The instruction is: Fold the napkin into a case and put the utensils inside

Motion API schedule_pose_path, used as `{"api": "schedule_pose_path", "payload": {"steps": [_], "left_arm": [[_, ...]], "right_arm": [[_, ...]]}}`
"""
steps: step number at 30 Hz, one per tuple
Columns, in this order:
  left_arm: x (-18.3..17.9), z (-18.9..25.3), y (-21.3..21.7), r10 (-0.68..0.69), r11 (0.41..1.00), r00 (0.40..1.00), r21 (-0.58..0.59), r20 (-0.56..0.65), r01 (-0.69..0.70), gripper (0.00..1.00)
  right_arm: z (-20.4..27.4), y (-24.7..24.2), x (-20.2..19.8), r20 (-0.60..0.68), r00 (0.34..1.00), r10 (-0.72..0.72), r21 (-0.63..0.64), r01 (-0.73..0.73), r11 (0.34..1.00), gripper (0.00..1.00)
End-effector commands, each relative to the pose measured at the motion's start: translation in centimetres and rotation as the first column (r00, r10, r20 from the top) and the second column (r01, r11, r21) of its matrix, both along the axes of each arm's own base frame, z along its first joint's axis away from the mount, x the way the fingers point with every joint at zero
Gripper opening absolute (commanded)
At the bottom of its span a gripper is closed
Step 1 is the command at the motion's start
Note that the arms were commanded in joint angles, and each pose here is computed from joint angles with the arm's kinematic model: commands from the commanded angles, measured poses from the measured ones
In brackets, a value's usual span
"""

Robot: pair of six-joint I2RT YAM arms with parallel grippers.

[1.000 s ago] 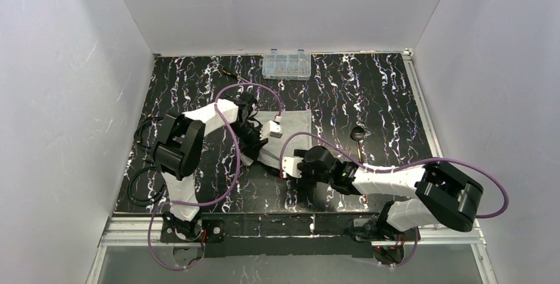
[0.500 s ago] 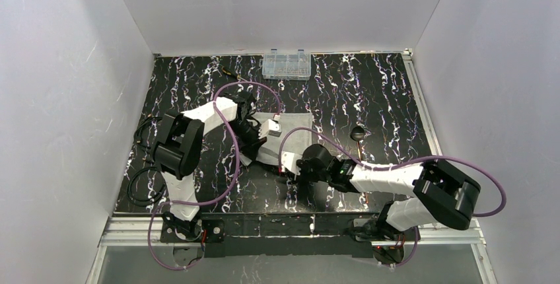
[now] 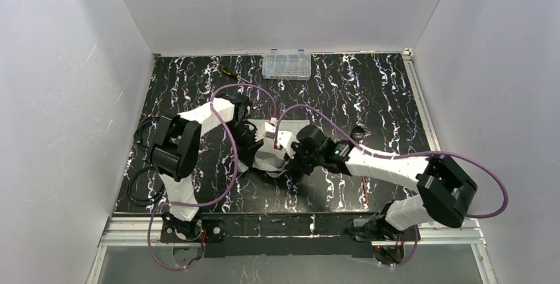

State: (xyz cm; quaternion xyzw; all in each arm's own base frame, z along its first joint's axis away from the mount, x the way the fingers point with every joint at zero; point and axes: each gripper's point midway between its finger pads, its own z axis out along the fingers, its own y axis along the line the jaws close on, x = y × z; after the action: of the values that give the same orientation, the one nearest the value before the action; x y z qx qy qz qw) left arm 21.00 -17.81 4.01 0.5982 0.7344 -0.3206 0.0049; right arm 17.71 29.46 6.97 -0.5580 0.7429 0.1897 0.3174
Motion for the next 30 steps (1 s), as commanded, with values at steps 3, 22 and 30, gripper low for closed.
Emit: {"api": "schedule_pose_path", "payload": {"steps": [3,22,30], "left_arm": [[0.6,2.6,-0.2,0.075,0.996,0.997,-0.051,-0.035,-0.077,0.0],[3.6,0.9,-0.1,0.178,0.984,0.983,0.011,-0.04,-0.178,0.05],[4.4,1.2,0.4,0.195,0.98,0.981,0.038,0.009,-0.195,0.18]], "right_arm": [[-0.3,-0.5,-1.2,-0.3,0.954,-0.021,0.026,0.031,0.999,0.01],[-0.7,-1.5,1.7,-0.547,0.826,-0.136,0.095,0.222,0.97,0.01],[-0.7,-0.8,2.6,-0.712,0.688,-0.142,0.097,0.297,0.95,0.01]]}}
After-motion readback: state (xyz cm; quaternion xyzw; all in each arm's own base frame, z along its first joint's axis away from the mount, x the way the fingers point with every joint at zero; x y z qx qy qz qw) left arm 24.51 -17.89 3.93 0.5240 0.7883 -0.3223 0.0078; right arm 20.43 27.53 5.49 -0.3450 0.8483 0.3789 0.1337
